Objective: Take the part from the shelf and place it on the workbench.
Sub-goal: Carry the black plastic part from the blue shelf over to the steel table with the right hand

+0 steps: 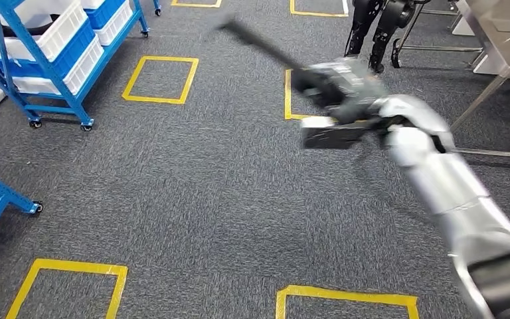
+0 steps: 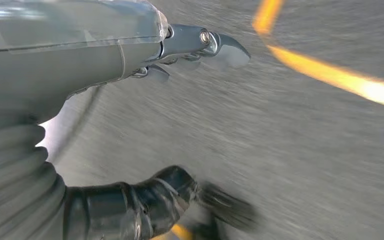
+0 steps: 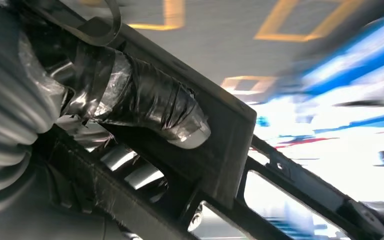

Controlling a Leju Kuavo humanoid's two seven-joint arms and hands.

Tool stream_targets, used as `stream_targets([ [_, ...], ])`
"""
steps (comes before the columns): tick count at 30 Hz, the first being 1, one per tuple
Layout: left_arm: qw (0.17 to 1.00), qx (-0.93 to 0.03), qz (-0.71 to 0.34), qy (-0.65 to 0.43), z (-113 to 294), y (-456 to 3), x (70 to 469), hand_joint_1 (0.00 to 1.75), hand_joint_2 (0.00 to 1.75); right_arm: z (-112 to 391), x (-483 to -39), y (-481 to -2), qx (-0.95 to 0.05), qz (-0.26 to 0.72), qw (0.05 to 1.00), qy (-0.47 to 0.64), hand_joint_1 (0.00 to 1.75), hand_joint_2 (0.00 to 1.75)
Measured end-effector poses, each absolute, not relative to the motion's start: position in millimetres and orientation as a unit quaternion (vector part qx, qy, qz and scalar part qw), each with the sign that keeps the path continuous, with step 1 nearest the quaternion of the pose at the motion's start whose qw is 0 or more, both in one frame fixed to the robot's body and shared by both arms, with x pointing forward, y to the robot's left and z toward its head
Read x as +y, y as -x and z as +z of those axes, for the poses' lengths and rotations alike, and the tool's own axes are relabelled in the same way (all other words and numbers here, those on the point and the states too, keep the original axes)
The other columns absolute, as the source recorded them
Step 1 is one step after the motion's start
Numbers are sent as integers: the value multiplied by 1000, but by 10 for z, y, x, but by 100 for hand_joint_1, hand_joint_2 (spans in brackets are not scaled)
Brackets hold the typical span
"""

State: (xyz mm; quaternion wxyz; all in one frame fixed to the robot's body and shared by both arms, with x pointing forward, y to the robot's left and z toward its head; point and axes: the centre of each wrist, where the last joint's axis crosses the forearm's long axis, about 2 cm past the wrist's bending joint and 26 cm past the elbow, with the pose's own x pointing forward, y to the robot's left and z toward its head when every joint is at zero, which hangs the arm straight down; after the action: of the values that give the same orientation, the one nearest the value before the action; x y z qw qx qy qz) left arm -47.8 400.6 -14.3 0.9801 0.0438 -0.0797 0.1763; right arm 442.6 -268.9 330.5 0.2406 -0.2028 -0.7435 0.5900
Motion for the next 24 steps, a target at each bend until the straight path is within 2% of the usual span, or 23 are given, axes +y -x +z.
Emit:
stream_targets([
  [3,977,-71,200,2,207,762,3423,0,175,3128,-3549,-4203,-738,548,290,267,175,175],
  [7,981,-4,147,127,764,1045,2563,0,175,2543,-4737,-3249,-684,550,376,295,175,175],
  [10,982,-22,93,164,1099,893,2169,0,175,2813,-5225,-2745,-661,547,386,339,175,175],
  [13,973,-71,111,191,1242,765,2126,0,175,3370,-5520,-2500,-658,512,355,423,175,175],
  [15,963,-68,148,216,1270,798,2254,0,175,3691,-5604,-2492,-657,489,328,470,175,175],
  [18,957,-70,173,224,1246,845,2555,0,175,3984,-5526,-2755,-679,451,293,500,175,175],
  [20,954,-87,179,225,1197,860,2810,0,175,3934,-5228,-3142,-702,452,288,470,175,175],
  [24,946,-135,193,224,993,713,3198,0,175,3607,-4258,-3817,-725,505,285,370,175,175],
])
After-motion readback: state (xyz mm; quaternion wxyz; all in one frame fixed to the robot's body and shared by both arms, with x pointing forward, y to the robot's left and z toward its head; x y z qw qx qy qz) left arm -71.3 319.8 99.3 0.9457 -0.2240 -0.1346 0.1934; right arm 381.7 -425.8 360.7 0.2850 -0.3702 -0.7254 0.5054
